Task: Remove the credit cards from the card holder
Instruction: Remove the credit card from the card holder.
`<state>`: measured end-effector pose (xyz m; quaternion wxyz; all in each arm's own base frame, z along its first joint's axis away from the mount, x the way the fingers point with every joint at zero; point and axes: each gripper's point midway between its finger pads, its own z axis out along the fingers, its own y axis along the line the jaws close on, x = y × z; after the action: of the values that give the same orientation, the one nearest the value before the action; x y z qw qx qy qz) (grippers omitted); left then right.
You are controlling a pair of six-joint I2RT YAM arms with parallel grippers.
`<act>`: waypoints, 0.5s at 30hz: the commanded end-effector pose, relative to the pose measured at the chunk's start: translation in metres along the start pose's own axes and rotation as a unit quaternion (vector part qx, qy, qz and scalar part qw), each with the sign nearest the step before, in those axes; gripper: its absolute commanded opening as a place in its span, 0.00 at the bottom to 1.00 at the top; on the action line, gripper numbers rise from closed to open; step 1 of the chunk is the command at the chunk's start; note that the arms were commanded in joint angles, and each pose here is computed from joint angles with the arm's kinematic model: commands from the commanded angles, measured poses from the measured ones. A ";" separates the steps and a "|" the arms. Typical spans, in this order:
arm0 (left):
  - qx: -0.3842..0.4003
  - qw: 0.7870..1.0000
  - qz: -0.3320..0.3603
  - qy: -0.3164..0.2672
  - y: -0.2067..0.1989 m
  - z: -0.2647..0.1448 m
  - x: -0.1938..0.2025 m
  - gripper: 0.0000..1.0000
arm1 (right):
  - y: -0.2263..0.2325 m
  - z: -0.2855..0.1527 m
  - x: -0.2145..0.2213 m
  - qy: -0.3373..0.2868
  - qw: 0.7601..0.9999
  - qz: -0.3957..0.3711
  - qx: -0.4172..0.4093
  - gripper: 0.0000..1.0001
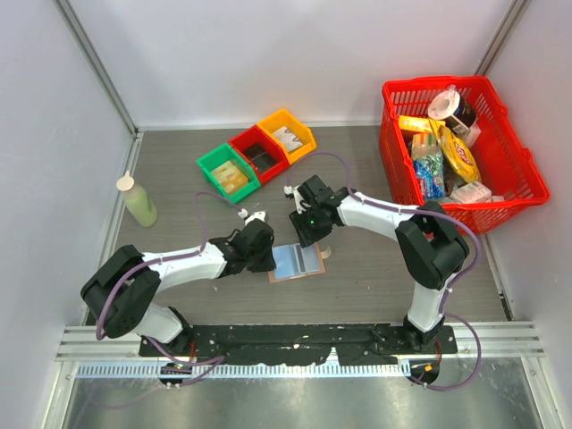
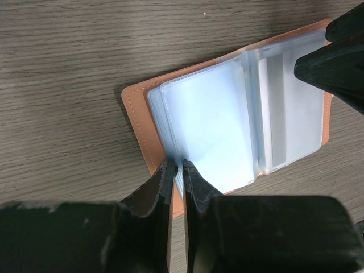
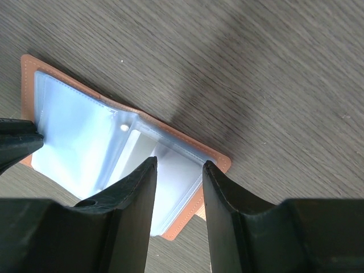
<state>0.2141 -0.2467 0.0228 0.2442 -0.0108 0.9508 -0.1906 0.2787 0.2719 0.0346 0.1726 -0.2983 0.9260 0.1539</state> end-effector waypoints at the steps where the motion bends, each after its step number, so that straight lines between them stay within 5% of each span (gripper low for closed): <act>1: -0.007 1.000 0.005 0.015 0.005 0.003 0.009 0.14 | 0.003 -0.001 -0.006 -0.004 1.000 -0.013 -0.002 0.43; 15: -0.005 1.000 0.005 0.017 0.004 0.002 0.009 0.14 | -0.002 0.000 -0.010 -0.012 1.000 -0.012 0.013 0.44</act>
<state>0.2139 -0.2469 0.0228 0.2435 -0.0105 0.9508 -0.1913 0.2787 0.2705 0.0326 0.1713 -0.2987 0.9270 0.1486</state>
